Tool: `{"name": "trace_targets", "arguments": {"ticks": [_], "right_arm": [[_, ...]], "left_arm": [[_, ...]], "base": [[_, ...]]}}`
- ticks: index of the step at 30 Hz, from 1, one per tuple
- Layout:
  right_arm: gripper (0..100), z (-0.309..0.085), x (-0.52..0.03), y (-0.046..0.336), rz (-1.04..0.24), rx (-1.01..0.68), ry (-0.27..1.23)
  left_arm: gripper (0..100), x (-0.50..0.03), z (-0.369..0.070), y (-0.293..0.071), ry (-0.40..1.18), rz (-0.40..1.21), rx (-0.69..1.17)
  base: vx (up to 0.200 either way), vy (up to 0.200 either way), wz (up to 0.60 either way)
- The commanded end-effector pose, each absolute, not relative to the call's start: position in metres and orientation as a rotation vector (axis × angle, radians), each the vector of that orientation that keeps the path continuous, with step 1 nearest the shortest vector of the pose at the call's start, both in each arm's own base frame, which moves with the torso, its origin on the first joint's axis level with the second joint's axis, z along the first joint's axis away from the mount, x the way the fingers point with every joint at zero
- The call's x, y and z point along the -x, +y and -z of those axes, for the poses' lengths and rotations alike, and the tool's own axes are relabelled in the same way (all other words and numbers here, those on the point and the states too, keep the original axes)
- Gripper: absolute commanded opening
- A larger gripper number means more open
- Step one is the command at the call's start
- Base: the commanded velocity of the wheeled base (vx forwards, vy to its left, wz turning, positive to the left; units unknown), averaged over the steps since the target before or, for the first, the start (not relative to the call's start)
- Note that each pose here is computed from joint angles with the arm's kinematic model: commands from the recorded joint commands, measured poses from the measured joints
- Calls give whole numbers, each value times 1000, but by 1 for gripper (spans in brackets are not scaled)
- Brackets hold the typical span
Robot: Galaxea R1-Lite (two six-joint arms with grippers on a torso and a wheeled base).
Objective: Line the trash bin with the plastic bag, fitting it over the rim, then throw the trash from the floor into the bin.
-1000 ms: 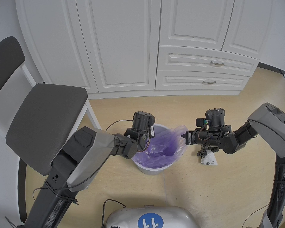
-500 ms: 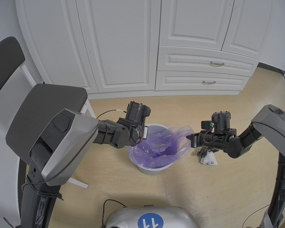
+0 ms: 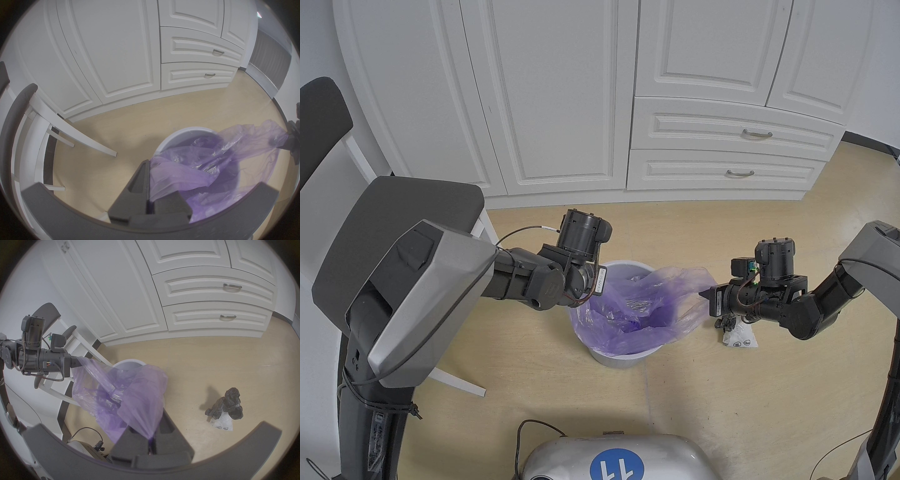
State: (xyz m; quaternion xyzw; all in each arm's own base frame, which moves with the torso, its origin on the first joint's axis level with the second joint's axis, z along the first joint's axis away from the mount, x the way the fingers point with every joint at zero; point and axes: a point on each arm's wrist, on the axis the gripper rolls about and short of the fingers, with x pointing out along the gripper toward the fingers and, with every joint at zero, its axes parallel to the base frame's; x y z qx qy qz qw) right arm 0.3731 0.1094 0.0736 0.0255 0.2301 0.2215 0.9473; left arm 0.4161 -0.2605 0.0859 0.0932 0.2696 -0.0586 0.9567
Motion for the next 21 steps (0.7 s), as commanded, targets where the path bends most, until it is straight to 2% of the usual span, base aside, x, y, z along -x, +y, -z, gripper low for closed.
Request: {"name": "trace_targets", "arguments": {"ticks": [1, 21], "right_arm": [[0, -75, -372, 108, -450, -53, 465], [0, -74, -370, 107, -432, -10, 472]], "left_arm": [[0, -416, -88, -259, 545, 117, -189], [0, -411, -91, -239, 576, 87, -207]], "base": [[0, 0, 0], [0, 0, 0]]}}
